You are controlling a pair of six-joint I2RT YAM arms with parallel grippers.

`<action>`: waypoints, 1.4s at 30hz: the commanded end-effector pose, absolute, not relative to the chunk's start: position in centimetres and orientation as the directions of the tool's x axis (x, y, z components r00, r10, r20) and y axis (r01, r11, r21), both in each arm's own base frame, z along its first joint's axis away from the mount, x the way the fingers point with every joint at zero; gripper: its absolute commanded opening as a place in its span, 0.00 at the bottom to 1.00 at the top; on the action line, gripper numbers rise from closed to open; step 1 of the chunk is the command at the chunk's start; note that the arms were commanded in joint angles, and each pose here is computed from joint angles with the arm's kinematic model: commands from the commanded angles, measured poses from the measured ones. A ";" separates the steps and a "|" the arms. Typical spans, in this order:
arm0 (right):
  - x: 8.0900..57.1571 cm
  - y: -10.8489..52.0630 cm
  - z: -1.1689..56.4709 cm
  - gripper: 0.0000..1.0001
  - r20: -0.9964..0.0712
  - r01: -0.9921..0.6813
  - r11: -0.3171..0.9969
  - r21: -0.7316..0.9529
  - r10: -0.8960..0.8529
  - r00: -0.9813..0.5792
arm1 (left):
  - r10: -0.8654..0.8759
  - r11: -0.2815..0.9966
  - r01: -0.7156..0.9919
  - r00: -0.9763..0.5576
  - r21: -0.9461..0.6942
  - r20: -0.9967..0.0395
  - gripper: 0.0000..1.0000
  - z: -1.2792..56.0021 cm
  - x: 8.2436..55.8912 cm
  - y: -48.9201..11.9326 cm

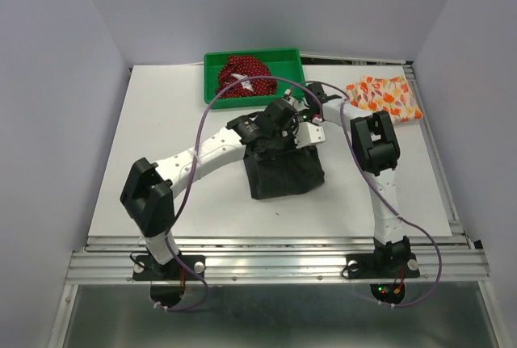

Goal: Fold and stack the skirts
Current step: Fold the skirt

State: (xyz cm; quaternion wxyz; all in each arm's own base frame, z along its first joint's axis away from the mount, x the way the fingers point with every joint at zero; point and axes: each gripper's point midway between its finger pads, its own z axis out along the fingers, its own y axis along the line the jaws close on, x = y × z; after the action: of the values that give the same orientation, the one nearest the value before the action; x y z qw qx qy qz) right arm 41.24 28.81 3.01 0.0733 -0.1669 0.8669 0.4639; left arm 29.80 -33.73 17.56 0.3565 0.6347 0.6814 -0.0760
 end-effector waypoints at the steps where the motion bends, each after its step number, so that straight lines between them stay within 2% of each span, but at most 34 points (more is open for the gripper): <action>1: 38.4 28.4 0.1 0.41 -0.221 -0.338 0.529 0.779 -0.273 -0.936 | 0.789 0.183 0.877 0.138 0.444 -0.599 0.00 18.6 32.6 -34.1; 9: 37.3 28.1 -0.3 0.38 -0.196 -0.321 0.524 0.789 -0.280 -0.940 | 0.800 0.195 0.855 0.145 0.480 -0.583 0.00 15.0 35.1 -34.4; 13: 37.9 28.2 0.0 0.39 -0.207 -0.326 0.534 0.780 -0.272 -0.940 | 0.819 0.183 0.867 0.127 0.464 -0.560 0.07 12.2 34.8 -33.9; 14: 38.0 28.3 0.0 0.39 -0.206 -0.324 0.534 0.781 -0.270 -0.941 | 0.824 0.180 0.865 0.127 0.468 -0.553 0.10 11.7 34.8 -33.8; 15: 38.1 28.3 0.1 0.41 -0.205 -0.321 0.540 0.778 -0.265 -0.942 | 0.827 0.186 0.860 0.124 0.475 -0.549 0.18 11.2 35.1 -33.7; 17: 38.5 28.4 0.4 0.45 -0.211 -0.323 0.540 0.777 -0.260 -0.942 | 0.834 0.183 0.863 0.117 0.470 -0.539 0.23 10.0 35.0 -33.4; 18: 38.7 28.4 0.6 0.50 -0.213 -0.322 0.548 0.772 -0.254 -0.943 | 0.835 0.191 0.861 0.110 0.472 -0.539 0.31 9.8 35.1 -33.3; 20: 39.2 28.5 1.1 0.55 -0.230 -0.332 0.551 0.766 -0.249 -0.941 | 0.829 0.215 0.853 0.098 0.475 -0.551 0.38 10.1 35.3 -33.4; 21: 39.5 28.4 1.3 0.63 -0.236 -0.336 0.563 0.755 -0.244 -0.941 | 0.823 0.227 0.847 0.097 0.480 -0.560 0.49 10.7 35.5 -33.4; 23: 40.3 28.4 1.9 0.67 -0.263 -0.353 0.576 0.738 -0.236 -0.935 | 0.807 0.253 0.834 0.099 0.491 -0.583 0.54 12.2 35.8 -33.7; 26: 42.5 28.4 3.2 0.79 -0.320 -0.380 0.617 0.689 -0.211 -0.923 | 0.780 0.326 0.795 0.079 0.511 -0.620 0.61 16.4 36.3 -33.3; 27: 44.1 27.9 4.1 0.85 -0.350 -0.378 0.639 0.670 -0.178 -0.920 | 0.742 0.370 0.782 0.075 0.501 -0.666 0.69 19.0 36.0 -33.1; 29: 47.0 27.1 6.2 0.90 -0.411 -0.385 0.665 0.640 -0.128 -0.903 | 0.686 0.422 0.774 0.068 0.471 -0.725 0.78 23.1 35.3 -32.8; 30: 47.8 26.7 7.1 0.91 -0.429 -0.385 0.669 0.636 -0.109 -0.897 | 0.635 0.451 0.787 0.049 0.421 -0.771 0.78 25.0 34.7 -33.3; 33: 50.2 25.6 10.9 1.00 -0.506 -0.405 0.678 0.613 -0.057 -0.861 | 0.573 0.509 0.796 -0.028 0.329 -0.819 0.78 27.3 33.7 -31.8; 36: 51.8 23.6 15.1 1.00 -0.582 -0.419 0.699 0.579 -0.006 -0.813 | 0.483 0.559 0.813 -0.159 0.163 -0.861 0.77 27.3 32.5 -30.8; 37: 51.5 23.5 17.9 1.00 -0.626 -0.451 0.696 0.559 -0.001 -0.779 | 0.447 0.587 0.802 -0.207 0.110 -0.870 0.71 27.3 32.9 -29.7; 38: 50.8 22.6 18.0 1.00 -0.619 -0.439 0.699 0.564 0.006 -0.785 | 0.406 0.601 0.799 -0.293 0.011 -0.866 0.67 26.1 32.3 -29.4; 39: 49.9 22.7 18.9 0.93 -0.630 -0.461 0.681 0.569 0.000 -0.777 | 0.367 0.559 0.825 -0.334 -0.081 -0.868 0.60 25.8 31.3 -29.9; 40: 49.2 22.8 19.8 0.89 -0.646 -0.481 0.665 0.572 0.003 -0.763 | 0.329 0.572 0.807 -0.391 -0.148 -0.860 0.56 25.0 31.8 -29.0; 41: 46.8 22.7 20.4 0.84 -0.633 -0.480 0.646 0.594 0.007 -0.774 | 0.278 0.525 0.806 -0.468 -0.275 -0.839 0.53 24.0 30.7 -29.7; 42: 45.0 23.3 21.2 0.73 -0.602 -0.471 0.594 0.652 0.028 -0.798 | 0.253 0.512 0.789 -0.515 -0.338 -0.819 0.52 23.0 30.8 -29.6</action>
State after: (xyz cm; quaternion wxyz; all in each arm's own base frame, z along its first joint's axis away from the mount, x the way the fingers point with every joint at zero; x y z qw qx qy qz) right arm 49.36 22.24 13.93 0.2534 -0.1103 0.8837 0.3777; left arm 33.86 -28.66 28.70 0.5002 0.3934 0.7405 -0.2162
